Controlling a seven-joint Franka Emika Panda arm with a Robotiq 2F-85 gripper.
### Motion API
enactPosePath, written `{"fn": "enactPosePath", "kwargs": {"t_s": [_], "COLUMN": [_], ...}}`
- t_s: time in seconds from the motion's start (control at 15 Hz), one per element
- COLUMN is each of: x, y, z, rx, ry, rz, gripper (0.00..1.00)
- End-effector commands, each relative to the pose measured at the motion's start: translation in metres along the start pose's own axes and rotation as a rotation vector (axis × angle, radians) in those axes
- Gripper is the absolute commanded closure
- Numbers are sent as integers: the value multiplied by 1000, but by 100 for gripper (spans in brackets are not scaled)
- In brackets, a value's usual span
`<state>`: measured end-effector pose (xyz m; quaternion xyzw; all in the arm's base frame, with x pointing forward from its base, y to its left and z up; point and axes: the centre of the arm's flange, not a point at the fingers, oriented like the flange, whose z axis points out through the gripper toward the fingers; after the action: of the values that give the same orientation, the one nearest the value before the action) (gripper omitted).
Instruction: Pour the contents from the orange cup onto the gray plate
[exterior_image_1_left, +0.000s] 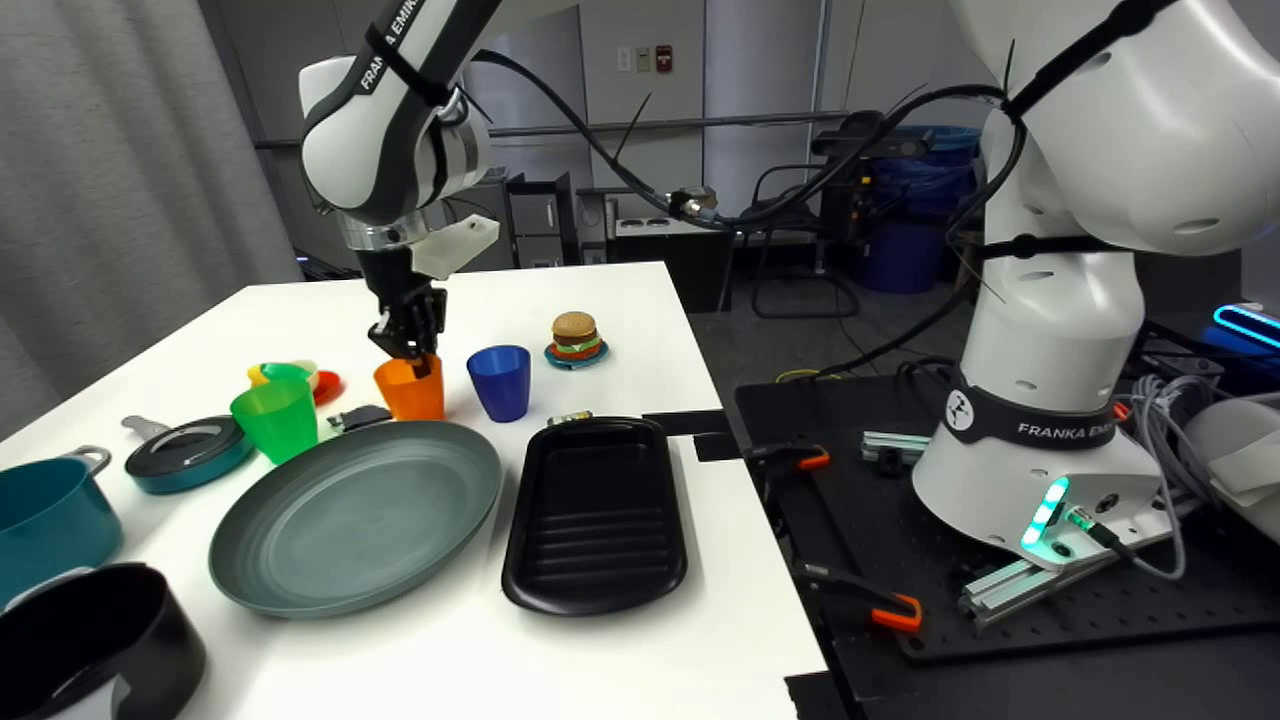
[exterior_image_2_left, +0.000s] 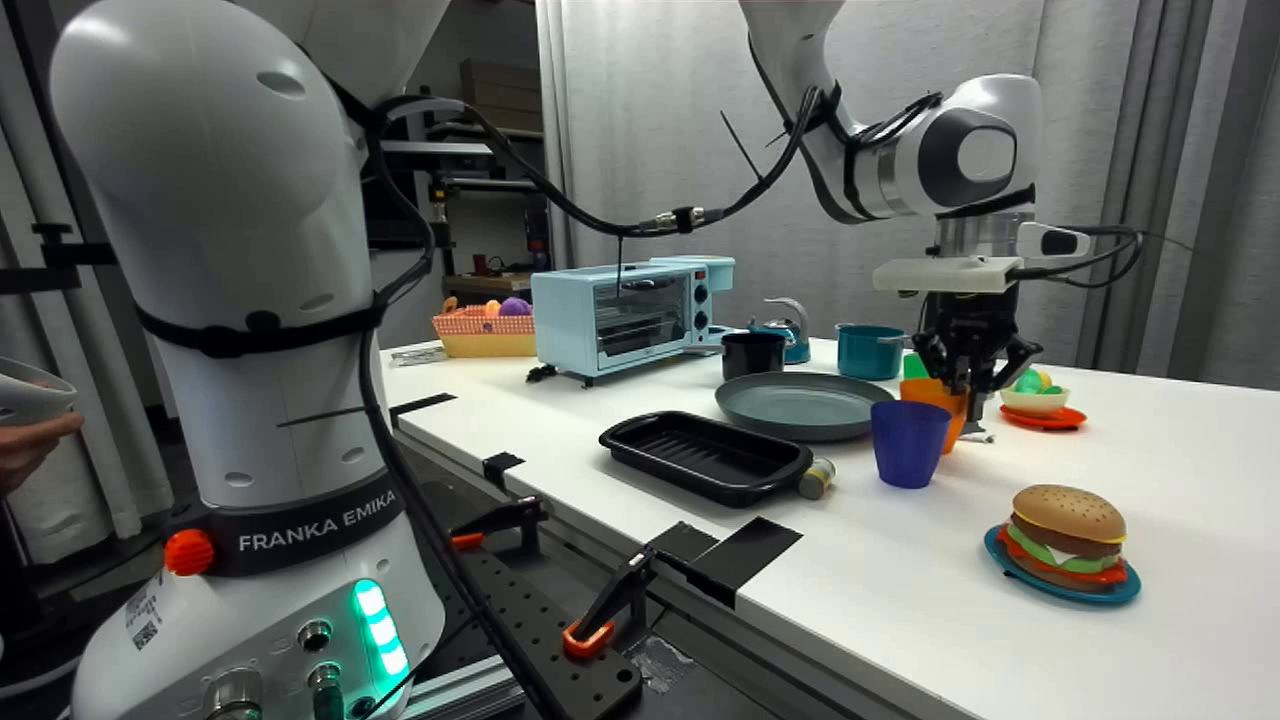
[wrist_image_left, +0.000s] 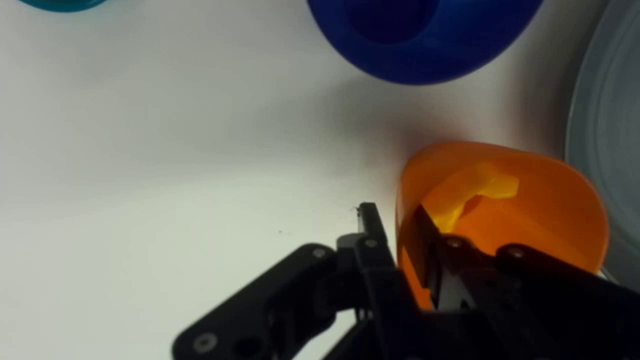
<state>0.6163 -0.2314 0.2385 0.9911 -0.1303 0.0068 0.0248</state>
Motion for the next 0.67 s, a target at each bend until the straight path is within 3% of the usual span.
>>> {"fn": "enactPosePath", "kwargs": {"t_s": [0.0, 0.6], "x": [9, -1], "y": [-4, -38], "z": [-7, -25], "rx": [-11, -84], "ry": [4, 37], "rz": [-11, -125], "gripper": [100, 100]}}
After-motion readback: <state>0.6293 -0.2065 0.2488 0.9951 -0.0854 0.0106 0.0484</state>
